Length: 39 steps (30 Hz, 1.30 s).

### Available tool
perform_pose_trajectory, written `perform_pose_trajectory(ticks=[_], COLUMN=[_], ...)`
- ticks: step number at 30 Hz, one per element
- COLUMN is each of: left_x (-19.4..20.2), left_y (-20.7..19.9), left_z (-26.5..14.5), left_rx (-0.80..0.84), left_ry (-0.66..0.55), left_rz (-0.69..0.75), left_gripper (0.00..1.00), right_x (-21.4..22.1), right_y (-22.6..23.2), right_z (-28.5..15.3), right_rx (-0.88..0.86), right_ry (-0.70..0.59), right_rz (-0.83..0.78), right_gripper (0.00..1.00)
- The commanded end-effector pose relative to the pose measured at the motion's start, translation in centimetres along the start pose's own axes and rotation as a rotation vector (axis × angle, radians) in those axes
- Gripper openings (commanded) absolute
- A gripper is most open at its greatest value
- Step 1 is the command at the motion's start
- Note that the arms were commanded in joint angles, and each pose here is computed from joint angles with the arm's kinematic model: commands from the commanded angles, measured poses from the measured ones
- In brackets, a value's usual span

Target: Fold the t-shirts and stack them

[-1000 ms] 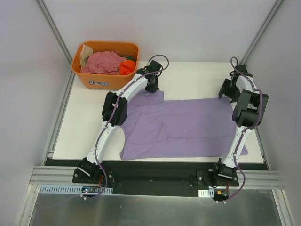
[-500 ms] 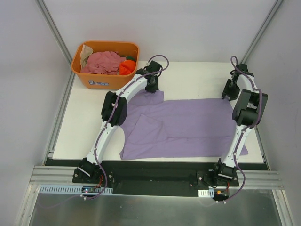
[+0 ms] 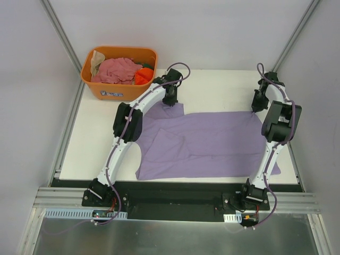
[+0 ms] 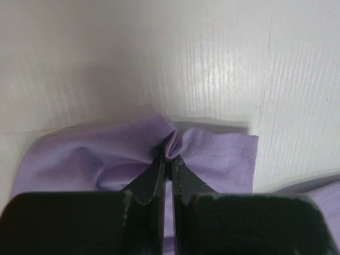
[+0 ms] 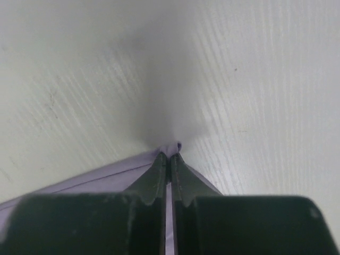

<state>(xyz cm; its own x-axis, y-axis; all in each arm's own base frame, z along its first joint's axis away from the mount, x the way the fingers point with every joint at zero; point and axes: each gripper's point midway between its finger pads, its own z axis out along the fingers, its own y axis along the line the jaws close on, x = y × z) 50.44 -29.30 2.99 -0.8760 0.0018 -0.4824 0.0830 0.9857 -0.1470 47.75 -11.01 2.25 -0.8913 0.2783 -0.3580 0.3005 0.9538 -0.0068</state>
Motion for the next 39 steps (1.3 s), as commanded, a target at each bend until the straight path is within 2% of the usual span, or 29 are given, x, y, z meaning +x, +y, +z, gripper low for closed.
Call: perform_pose_trajectory(ticks=[1, 4, 10, 19, 29, 39], left_x=[-1.8, -1.5, 0.9, 6.7, 13.7, 17.4], left_y=[-0.5, -1.1, -1.7, -1.7, 0.5, 0.6], left_z=[-5.6, -7.2, -9.4, -12.7, -16.9, -19.9], left_rx=[0.012, 0.009, -0.053, -0.123, -0.165, -0.138], left_ry=[-0.056, -0.075, -0.086, -0.079, -0.083, -0.108], left_rz=[0.003, 0.012, 0.051, 0.087, 0.083, 0.09], left_gripper=[0.0, 0.0, 0.0, 0.0, 0.0, 0.0], right_x=[-0.4, 0.4, 3.7, 7.4, 10.2, 11.5], right_y=[1.7, 2.9, 3.0, 0.7, -1.9, -3.3], right_z=[-3.2, -5.0, -7.7, -11.2, -13.4, -14.7], right_rx=[-0.043, -0.111, -0.138, -0.044, 0.037, 0.067], right_ry=[-0.071, -0.11, -0.131, -0.179, -0.21, -0.242], right_rz=[-0.062, -0.044, -0.024, 0.018, 0.053, 0.095], right_gripper=[0.01, 0.0, 0.01, 0.01, 0.01, 0.01])
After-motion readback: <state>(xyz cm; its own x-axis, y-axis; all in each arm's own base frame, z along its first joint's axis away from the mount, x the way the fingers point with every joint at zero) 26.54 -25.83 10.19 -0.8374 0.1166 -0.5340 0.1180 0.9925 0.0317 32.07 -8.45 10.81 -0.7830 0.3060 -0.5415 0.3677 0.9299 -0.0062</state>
